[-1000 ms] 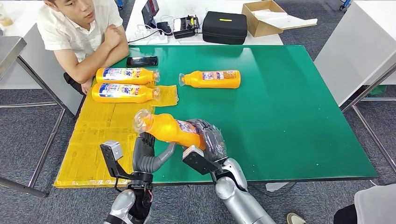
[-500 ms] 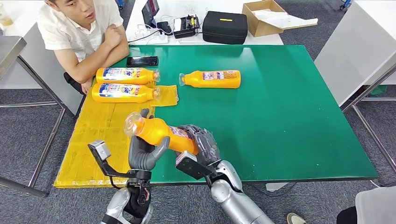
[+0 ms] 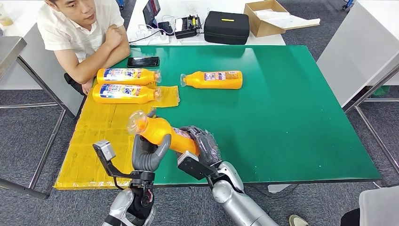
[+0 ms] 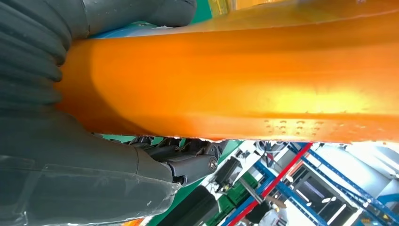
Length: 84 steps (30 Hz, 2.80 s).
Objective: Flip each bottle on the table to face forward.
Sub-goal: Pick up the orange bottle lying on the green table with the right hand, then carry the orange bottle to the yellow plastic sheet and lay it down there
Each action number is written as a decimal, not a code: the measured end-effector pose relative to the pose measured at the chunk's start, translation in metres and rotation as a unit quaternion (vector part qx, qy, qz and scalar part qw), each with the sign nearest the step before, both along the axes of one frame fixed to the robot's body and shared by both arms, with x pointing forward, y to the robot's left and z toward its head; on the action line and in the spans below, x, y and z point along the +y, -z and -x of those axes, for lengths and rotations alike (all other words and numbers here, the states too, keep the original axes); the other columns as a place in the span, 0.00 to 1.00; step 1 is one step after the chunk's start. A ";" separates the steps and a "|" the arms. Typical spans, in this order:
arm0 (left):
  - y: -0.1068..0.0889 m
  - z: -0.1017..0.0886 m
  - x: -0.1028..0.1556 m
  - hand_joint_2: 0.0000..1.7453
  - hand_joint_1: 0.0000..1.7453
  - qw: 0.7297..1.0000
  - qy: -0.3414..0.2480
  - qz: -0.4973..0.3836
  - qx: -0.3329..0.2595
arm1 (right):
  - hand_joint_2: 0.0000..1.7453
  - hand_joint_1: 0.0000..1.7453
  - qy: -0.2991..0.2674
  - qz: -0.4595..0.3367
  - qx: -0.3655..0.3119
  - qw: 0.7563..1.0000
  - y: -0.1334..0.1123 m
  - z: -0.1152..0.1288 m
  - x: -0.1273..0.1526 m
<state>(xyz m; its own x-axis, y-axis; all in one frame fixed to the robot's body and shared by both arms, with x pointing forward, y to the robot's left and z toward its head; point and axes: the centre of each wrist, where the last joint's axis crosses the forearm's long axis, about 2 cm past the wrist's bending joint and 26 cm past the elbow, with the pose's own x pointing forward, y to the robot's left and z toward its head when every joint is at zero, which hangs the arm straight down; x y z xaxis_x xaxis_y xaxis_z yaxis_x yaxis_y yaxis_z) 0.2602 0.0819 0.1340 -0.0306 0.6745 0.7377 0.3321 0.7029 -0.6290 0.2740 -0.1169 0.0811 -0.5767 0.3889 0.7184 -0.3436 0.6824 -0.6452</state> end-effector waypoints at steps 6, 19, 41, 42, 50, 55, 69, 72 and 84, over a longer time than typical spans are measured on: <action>0.004 -0.005 -0.002 1.00 1.00 1.000 0.005 -0.015 0.003 | 1.00 1.00 0.007 0.005 -0.001 1.000 0.002 0.000 -0.004; 0.007 -0.007 -0.005 1.00 1.00 1.000 0.014 -0.020 0.012 | 1.00 0.00 0.013 0.001 0.003 1.000 0.004 0.001 -0.008; 0.001 -0.006 0.000 1.00 1.00 1.000 -0.002 0.007 0.024 | 1.00 0.00 0.033 -0.003 -0.022 0.999 0.002 0.000 -0.006; 0.001 -0.006 0.000 1.00 1.00 1.000 -0.010 -0.002 0.020 | 1.00 0.00 0.038 -0.002 -0.027 0.999 0.002 0.000 -0.006; 0.001 -0.009 0.007 1.00 1.00 0.965 -0.149 -0.191 -0.095 | 1.00 0.00 0.119 -0.015 -0.095 0.988 -0.003 0.000 -0.018; -0.001 -0.010 0.011 1.00 1.00 0.961 -0.158 -0.202 -0.105 | 1.00 0.00 0.141 -0.025 -0.105 0.984 -0.006 -0.001 -0.026; -0.006 -0.020 0.027 1.00 1.00 0.831 -0.311 -0.404 -0.221 | 1.00 0.00 0.140 -0.032 -0.112 0.983 -0.007 0.001 -0.032; -0.002 -0.021 0.029 1.00 1.00 0.824 -0.311 -0.419 -0.222 | 1.00 0.00 0.140 -0.034 -0.114 0.983 -0.009 0.001 -0.032; 0.006 -0.027 0.036 1.00 1.00 0.720 -0.298 -0.558 -0.285 | 1.00 0.00 0.120 -0.043 -0.112 0.986 -0.014 -0.001 -0.029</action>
